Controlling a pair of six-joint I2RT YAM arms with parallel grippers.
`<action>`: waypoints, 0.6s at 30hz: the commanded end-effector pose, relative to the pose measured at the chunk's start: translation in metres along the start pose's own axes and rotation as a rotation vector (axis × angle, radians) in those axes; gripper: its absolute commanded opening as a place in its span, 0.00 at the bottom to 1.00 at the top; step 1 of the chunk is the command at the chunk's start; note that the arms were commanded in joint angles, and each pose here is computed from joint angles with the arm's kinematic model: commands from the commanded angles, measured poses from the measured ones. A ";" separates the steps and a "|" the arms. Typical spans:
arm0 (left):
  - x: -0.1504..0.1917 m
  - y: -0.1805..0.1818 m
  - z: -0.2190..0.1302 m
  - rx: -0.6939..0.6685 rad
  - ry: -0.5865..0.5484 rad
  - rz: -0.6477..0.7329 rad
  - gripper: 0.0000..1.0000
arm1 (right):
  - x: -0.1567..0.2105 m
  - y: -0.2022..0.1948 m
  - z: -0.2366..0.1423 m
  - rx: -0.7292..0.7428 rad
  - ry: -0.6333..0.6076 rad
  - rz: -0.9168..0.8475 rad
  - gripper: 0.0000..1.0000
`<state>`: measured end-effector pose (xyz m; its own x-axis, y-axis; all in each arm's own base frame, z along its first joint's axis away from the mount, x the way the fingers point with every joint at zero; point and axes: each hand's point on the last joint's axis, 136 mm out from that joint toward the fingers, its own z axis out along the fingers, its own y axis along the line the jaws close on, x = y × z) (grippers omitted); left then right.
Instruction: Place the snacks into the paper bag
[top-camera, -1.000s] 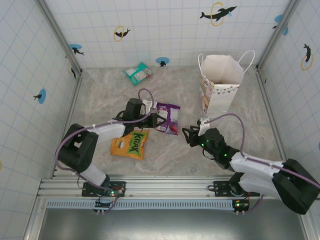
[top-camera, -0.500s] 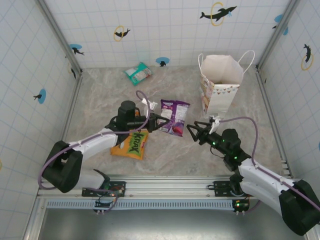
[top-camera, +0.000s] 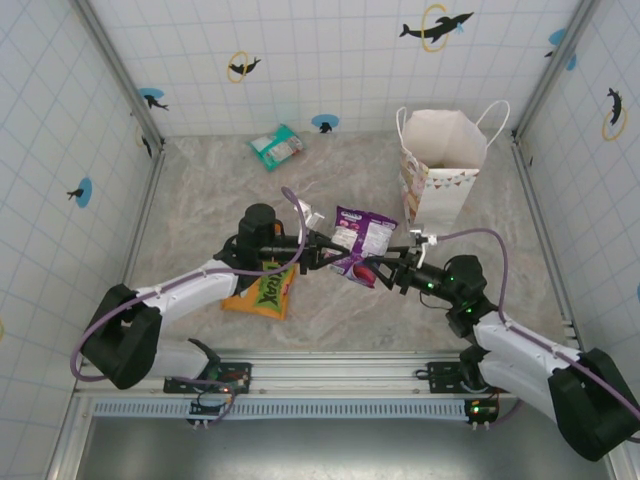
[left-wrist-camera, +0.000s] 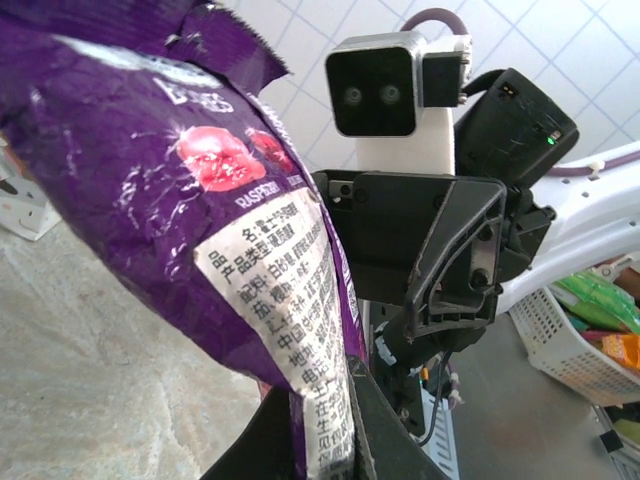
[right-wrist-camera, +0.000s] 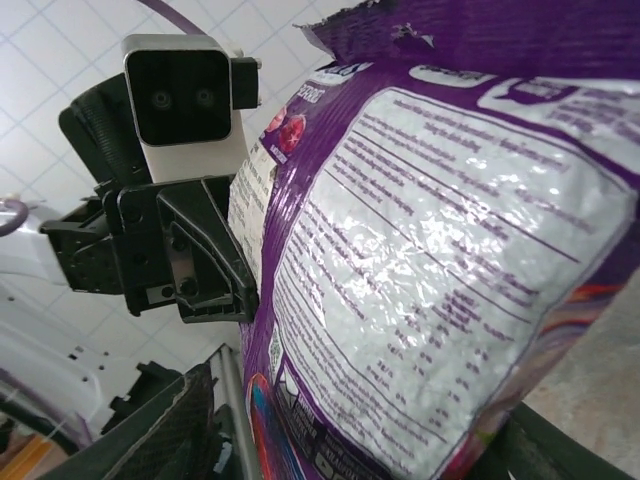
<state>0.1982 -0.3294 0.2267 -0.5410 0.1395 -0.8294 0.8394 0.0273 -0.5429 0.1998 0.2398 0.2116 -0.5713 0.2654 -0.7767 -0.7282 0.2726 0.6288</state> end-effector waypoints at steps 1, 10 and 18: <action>-0.028 -0.021 0.001 0.054 -0.054 0.144 0.14 | -0.021 0.036 0.004 -0.147 -0.018 -0.059 0.59; -0.026 -0.001 0.004 -0.043 -0.050 0.105 0.19 | -0.025 0.018 0.002 -0.041 -0.059 -0.065 0.24; -0.027 0.017 0.001 -0.151 -0.058 0.076 0.47 | -0.034 0.006 -0.006 0.054 -0.124 -0.098 0.13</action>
<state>0.2192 -0.3329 0.2305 -0.5067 0.1076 -0.8554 0.8602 0.1300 -0.4932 0.2054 0.2326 0.2180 -0.5358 0.2973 -0.7903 -0.7244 0.3190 0.6111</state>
